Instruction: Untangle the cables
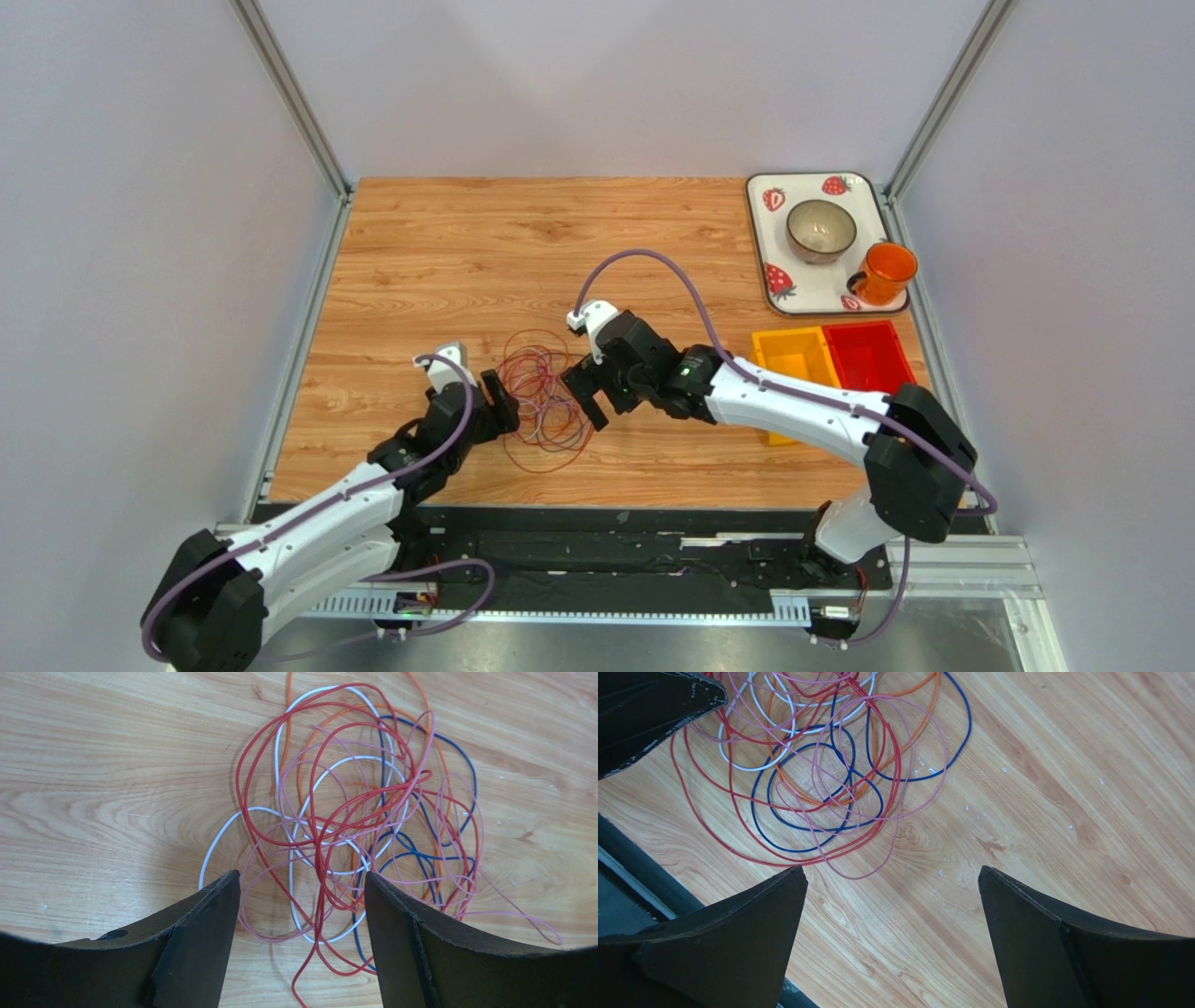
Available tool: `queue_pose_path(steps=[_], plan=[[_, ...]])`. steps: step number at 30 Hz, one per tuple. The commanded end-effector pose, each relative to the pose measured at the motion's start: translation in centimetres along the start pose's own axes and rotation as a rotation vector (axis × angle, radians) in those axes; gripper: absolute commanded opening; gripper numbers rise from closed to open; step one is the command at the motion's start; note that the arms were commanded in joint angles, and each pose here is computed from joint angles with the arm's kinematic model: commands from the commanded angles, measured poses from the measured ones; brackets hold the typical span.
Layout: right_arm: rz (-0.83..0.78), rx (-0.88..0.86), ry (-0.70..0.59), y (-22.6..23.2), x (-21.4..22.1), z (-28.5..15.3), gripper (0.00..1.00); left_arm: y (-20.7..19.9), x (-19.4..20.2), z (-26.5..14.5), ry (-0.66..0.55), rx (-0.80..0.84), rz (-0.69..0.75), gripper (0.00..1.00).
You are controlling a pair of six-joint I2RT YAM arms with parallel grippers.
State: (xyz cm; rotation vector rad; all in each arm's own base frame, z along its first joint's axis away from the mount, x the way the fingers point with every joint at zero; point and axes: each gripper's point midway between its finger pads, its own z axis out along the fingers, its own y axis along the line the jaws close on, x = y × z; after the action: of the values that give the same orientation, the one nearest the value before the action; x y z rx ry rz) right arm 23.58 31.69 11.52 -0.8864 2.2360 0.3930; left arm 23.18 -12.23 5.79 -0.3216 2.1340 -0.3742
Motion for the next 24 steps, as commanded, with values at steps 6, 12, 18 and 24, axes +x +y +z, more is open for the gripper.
queue_pose_path(steps=[6, 12, 18, 24], plan=[[-0.087, -0.014, -0.005, 1.7, -1.7, 4.0, 1.0, -1.4, -1.5, 0.1, -0.075, 0.061, -0.075, 0.74], [-0.137, 0.034, 0.004, 1.2, -3.1, 6.0, 0.99, -1.5, -1.5, 0.2, -0.07, 0.059, -0.074, 0.73], [-0.184, 0.028, 0.037, 1.3, -3.1, 7.1, 0.99, -1.7, -1.3, 0.5, -0.055, 0.053, -0.062, 0.73], [-0.206, -0.018, 0.056, 2.3, -2.9, 7.2, 0.99, -1.7, -1.3, 0.6, -0.053, 0.053, -0.063, 0.73]])
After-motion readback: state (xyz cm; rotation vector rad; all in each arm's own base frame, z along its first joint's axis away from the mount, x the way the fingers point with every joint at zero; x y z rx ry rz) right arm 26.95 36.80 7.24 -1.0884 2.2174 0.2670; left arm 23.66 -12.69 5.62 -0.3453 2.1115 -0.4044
